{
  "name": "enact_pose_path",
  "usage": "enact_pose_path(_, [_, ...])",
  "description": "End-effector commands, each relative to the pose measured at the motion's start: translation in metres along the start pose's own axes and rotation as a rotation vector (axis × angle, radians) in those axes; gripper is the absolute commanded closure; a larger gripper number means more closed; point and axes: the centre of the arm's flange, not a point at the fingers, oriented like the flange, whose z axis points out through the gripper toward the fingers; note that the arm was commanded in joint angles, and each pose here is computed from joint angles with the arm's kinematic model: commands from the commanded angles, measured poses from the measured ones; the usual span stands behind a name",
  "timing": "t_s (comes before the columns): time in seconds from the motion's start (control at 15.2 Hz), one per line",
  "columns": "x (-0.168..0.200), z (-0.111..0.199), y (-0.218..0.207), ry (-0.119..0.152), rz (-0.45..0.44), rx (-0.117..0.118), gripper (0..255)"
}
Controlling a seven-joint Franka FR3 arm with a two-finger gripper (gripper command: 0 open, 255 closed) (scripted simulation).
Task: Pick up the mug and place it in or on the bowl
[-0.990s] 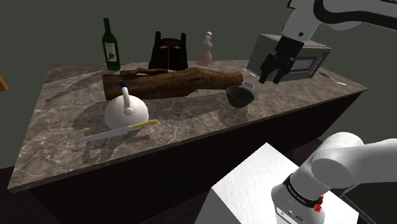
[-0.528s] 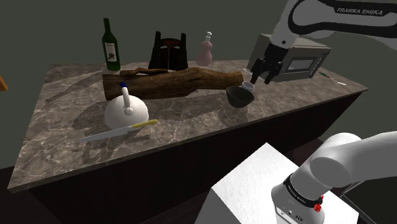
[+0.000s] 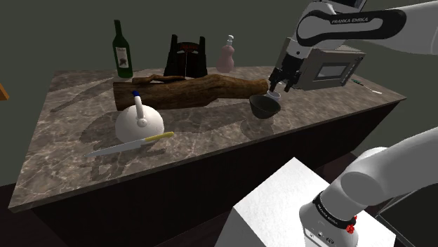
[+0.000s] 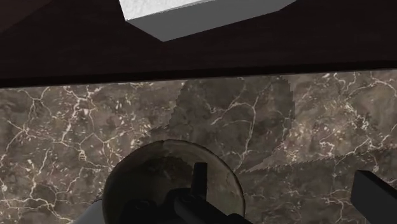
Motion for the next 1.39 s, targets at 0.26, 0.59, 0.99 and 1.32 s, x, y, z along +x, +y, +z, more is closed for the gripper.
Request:
enact_pose_path(0.26, [0.059,0.035,0.036,0.005,0.042,-0.023,0])
enact_pose_path(0.59, [0.107,0.061,0.070,0.009,0.077,-0.042,0])
enact_pose_path(0.99, [0.162,0.091,0.115,0.014,0.120,-0.064,0])
enact_pose_path(1.32, [0.207,0.115,0.154,0.018,0.155,-0.083,0])
